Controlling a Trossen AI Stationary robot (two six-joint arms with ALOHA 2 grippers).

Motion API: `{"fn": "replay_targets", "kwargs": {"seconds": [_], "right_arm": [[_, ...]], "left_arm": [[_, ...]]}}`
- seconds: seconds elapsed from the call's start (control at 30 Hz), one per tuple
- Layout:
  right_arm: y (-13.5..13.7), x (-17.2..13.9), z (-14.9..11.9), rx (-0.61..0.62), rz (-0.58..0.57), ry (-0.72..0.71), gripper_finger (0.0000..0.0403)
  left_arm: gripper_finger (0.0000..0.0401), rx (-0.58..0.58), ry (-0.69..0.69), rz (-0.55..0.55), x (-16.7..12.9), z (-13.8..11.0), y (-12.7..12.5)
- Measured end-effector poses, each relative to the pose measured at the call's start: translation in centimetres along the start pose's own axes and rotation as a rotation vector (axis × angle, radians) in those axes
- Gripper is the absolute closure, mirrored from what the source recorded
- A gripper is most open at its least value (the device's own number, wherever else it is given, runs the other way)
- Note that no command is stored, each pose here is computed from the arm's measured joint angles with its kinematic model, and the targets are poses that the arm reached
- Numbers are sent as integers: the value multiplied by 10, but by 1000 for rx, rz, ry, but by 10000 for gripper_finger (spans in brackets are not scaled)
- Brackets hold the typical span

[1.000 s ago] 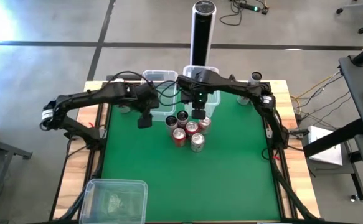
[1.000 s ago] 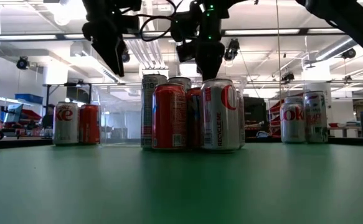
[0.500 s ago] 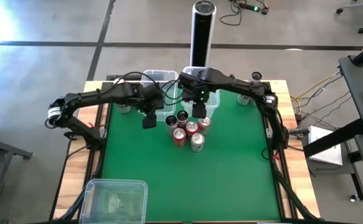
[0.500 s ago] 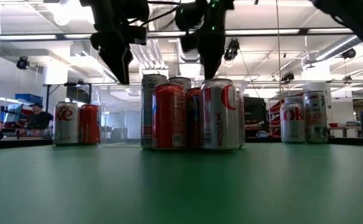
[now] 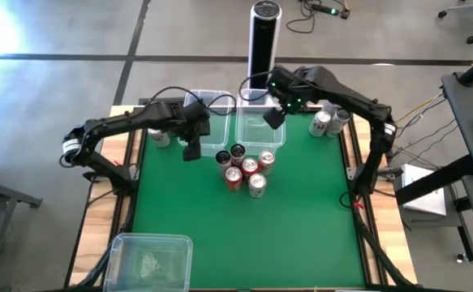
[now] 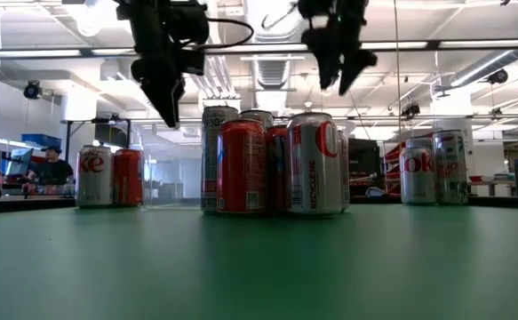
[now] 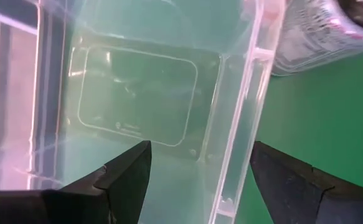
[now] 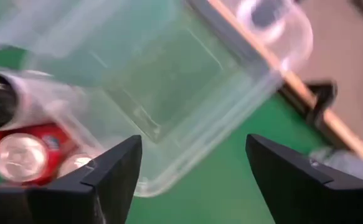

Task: Sort soda cans
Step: Move the right transparent bin to the top center of the table

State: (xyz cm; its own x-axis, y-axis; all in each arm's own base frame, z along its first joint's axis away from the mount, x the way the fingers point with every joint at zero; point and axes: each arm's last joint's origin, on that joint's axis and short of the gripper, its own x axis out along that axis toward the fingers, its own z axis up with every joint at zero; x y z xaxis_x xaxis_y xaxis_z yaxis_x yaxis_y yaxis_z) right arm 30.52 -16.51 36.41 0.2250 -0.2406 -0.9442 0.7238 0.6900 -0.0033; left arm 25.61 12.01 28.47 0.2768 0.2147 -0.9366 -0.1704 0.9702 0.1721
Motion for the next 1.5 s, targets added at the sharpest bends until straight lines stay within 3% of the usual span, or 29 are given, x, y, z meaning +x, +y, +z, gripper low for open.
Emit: {"fn": "replay_targets", "kwargs": {"seconds": [0.17,0.3,0.53,0.8,0.93,1.1,1.5], "right_arm": [[-21,35,-7,218,6,13,115],[-23,60,-14,328,1,15,129],[-26,100,-18,468,-95,104,171],[-22,130,-14,467,-94,169,267],[-21,133,-13,455,-104,154,322],[-20,132,-8,471,-70,109,366],[-18,132,-4,531,-34,78,380]], "left_arm": [[150,-35,-7,-70,2,-2,-1],[172,-31,24,-83,10,-7,-4],[266,-48,70,-94,22,-16,-8],[375,-95,53,-89,16,-12,-7],[379,-81,52,-88,14,-11,-6],[356,5,89,-100,14,-15,-7],[365,2,142,-110,13,-21,-8]]}}
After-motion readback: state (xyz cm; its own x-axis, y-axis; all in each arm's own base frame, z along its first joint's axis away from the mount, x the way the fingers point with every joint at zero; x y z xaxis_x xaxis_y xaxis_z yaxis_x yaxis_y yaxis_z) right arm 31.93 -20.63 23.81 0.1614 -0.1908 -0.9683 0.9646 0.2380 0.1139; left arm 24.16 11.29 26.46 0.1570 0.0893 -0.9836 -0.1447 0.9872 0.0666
